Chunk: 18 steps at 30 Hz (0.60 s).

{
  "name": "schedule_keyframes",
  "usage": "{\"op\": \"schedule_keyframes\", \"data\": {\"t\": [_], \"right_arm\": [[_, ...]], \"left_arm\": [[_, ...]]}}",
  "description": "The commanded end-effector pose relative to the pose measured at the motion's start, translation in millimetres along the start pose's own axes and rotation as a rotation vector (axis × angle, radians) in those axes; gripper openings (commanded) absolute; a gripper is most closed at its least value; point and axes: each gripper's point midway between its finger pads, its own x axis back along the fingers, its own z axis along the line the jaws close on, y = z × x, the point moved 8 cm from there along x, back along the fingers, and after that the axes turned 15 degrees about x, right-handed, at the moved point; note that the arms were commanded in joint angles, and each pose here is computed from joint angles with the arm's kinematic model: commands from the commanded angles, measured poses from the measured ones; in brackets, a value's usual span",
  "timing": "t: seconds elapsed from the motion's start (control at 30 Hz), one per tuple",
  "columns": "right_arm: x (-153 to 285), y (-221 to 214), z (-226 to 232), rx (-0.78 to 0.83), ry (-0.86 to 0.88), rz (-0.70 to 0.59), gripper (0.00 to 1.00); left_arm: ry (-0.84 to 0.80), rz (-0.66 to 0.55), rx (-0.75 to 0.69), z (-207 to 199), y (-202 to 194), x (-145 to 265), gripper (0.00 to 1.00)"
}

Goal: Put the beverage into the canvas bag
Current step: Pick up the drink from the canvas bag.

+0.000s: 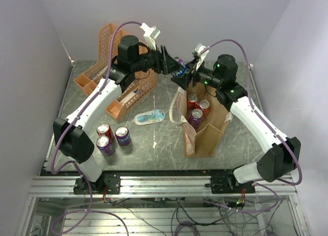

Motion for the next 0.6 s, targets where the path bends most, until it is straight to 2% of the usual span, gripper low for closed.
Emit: {"op": "schedule_keyframes", "data": {"t": [0.0, 0.07, 0.17, 0.4, 0.57], "right_arm": [[-0.5, 25.8, -7.6, 0.05, -0.047, -0.083, 0.23], [2.5, 21.1, -6.1, 0.045, -0.052, -0.053, 0.33], [9.2, 15.5, -2.4, 0.051, -0.049, -0.001, 0.57], [29.9, 8.7, 7.9, 0.065, -0.043, 0.101, 0.96], [42.5, 8.4, 16.2, 0.044, -0.028, 0.146, 0.98]], "left_arm": [[-0.137, 0.022, -0.078, -24.7, 0.3, 0.6, 0.09], [-0.152, 0.005, -0.106, -28.1, 7.3, 3.8, 0.07], [-0.178, -0.03, -0.147, -33.6, 20.6, 11.2, 0.07], [-0.205, -0.094, -0.245, -41.4, 46.7, 29.4, 0.07], [-0.19, -0.125, -0.28, -42.3, 58.0, 41.4, 0.07]]}}
